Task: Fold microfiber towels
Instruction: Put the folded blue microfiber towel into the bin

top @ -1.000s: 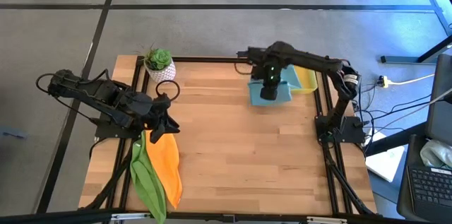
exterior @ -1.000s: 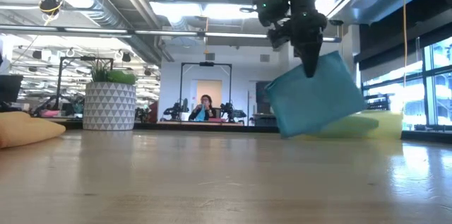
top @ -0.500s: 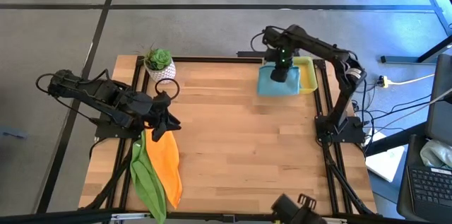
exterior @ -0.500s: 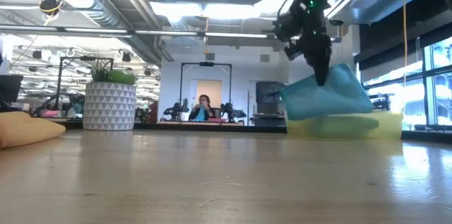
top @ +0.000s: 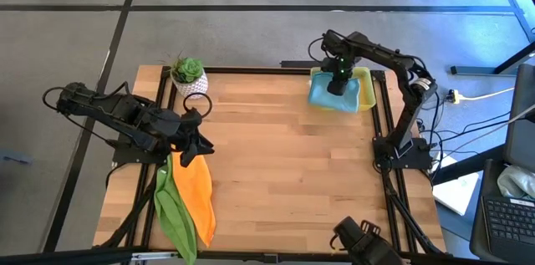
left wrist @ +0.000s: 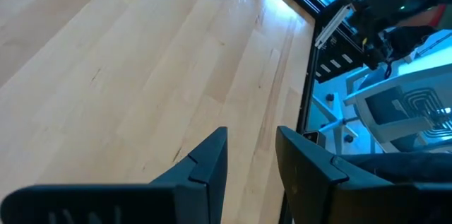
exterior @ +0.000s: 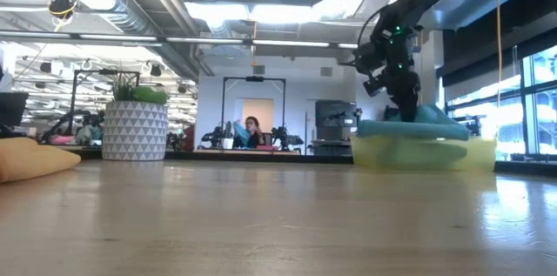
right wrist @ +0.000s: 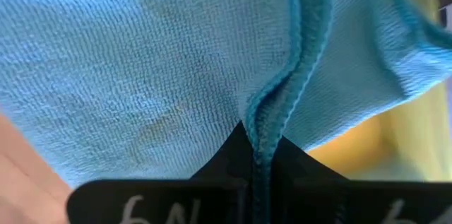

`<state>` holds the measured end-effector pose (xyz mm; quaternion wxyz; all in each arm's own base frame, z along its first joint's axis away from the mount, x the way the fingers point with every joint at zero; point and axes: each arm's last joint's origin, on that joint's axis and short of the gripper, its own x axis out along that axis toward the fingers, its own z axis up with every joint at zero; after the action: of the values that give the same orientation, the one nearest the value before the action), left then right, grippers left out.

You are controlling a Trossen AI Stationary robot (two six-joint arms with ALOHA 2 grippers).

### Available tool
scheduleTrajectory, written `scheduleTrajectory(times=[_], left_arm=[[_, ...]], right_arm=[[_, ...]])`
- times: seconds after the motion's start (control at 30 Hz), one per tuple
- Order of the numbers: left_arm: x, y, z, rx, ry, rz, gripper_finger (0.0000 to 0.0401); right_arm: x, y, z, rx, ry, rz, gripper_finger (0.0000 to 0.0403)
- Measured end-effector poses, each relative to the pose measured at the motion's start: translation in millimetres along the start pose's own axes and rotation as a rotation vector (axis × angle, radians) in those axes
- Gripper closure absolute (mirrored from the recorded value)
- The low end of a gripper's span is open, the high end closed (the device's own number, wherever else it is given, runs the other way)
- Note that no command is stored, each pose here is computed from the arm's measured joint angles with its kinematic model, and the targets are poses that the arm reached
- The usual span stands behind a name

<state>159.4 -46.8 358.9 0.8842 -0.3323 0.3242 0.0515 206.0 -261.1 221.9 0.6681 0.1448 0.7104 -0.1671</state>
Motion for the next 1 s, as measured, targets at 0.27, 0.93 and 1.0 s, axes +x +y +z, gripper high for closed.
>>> scheduleTrajectory(times=[0.27,0.93,1.0], left_arm=[[0,0,0,-0.027,-0.002,0.002,0.0289],[0,0,1,-0.055,-0.018,0.013,0.0289],[0,0,1,-0.055,-0.018,0.014,0.0289]], right_arm=[[16,3,-4,-0.004,0.025,0.011,0.0391],[16,0,-2,0.002,0.003,-0.025,0.0387],[16,0,-2,0.003,0.003,-0.025,0.0384]])
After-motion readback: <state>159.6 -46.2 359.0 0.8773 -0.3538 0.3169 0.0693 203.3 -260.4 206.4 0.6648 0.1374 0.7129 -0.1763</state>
